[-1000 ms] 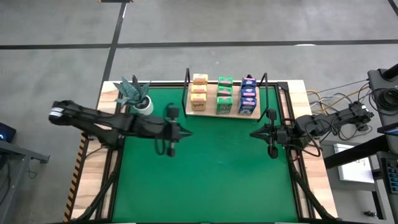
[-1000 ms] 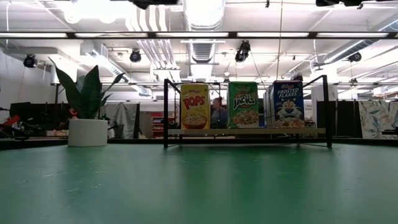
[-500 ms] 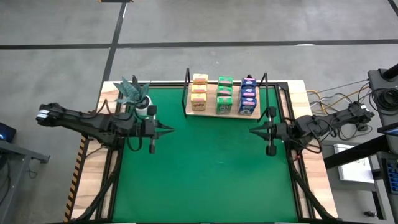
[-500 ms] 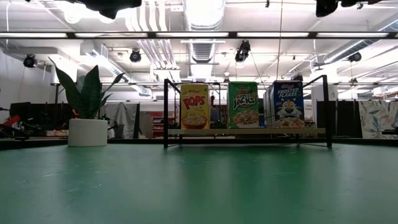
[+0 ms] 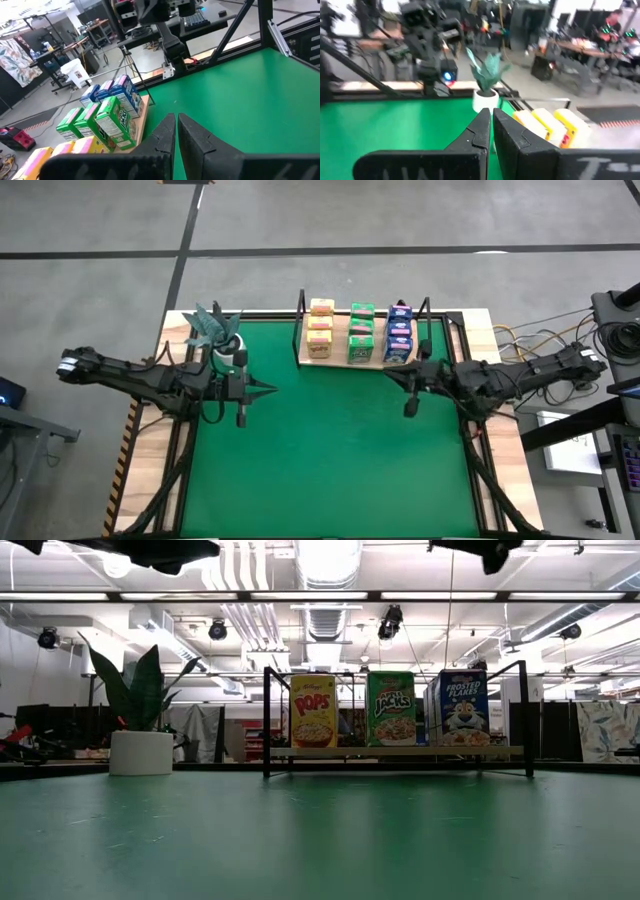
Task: Stack cereal on shelf
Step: Put the green cereal box on the shelf
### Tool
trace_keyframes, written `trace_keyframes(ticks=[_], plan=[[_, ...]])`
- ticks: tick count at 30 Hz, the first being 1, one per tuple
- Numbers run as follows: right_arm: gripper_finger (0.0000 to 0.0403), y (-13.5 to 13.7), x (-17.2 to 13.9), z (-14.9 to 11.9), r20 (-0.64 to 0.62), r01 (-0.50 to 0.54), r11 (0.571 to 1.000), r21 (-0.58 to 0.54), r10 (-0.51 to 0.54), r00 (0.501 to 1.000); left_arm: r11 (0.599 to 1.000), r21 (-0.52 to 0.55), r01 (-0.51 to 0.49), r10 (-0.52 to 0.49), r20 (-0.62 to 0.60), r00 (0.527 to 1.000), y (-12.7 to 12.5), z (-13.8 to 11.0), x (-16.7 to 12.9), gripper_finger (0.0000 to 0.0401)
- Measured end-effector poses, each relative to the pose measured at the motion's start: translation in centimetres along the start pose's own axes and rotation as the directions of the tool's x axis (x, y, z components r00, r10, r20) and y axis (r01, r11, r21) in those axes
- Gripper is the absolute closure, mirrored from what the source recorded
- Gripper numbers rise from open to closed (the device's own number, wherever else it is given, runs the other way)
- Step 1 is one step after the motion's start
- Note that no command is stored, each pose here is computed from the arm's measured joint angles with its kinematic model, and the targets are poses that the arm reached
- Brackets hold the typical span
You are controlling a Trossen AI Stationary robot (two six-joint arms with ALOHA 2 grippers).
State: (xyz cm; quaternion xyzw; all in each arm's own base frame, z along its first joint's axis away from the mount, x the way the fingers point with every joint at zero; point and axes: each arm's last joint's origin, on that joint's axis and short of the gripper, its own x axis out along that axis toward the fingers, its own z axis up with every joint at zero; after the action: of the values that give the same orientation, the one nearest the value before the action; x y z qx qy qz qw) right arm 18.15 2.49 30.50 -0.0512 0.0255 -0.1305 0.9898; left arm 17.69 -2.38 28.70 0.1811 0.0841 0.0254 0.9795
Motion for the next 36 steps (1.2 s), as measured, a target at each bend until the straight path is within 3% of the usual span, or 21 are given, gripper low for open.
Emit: trace_keyframes(ticks=[9, 18, 26, 31, 36], plan=[[0.0391, -1.9, 4.6, 3.1, -0.263, 0.135, 0.991, -0.001, -0.131, 0.956, 1.0, 0.001, 0.001, -0.001, -0.002, 1.0, 0.0, 0.0, 0.0, 0.0398], [0.0391, -3.5, 10.5, 4.5, -0.491, 0.107, 0.993, -0.058, -0.122, 0.863, 1.0, 0.0, 0.005, -0.005, -0.016, 1.0, -0.1, -0.2, 0.0, 0.0398], [0.0391, -3.4, 14.9, 3.4, -0.629, 0.043, 0.985, -0.167, -0.14, 0.765, 1.0, -0.008, 0.008, -0.009, -0.025, 1.0, -0.1, -0.3, 0.0, 0.0398], [0.0391, -3.6, 16.8, 1.9, -0.703, -0.034, 0.987, -0.154, -0.085, 0.706, 1.0, -0.018, 0.009, -0.009, -0.028, 1.0, -0.1, -0.3, 0.0, 0.0398], [0.0391, -4.4, 17.7, -0.9, -0.812, -0.066, 0.983, -0.17, -0.102, 0.575, 1.0, -0.017, 0.011, -0.012, -0.034, 0.999, -0.1, -0.4, 0.0, 0.0398]])
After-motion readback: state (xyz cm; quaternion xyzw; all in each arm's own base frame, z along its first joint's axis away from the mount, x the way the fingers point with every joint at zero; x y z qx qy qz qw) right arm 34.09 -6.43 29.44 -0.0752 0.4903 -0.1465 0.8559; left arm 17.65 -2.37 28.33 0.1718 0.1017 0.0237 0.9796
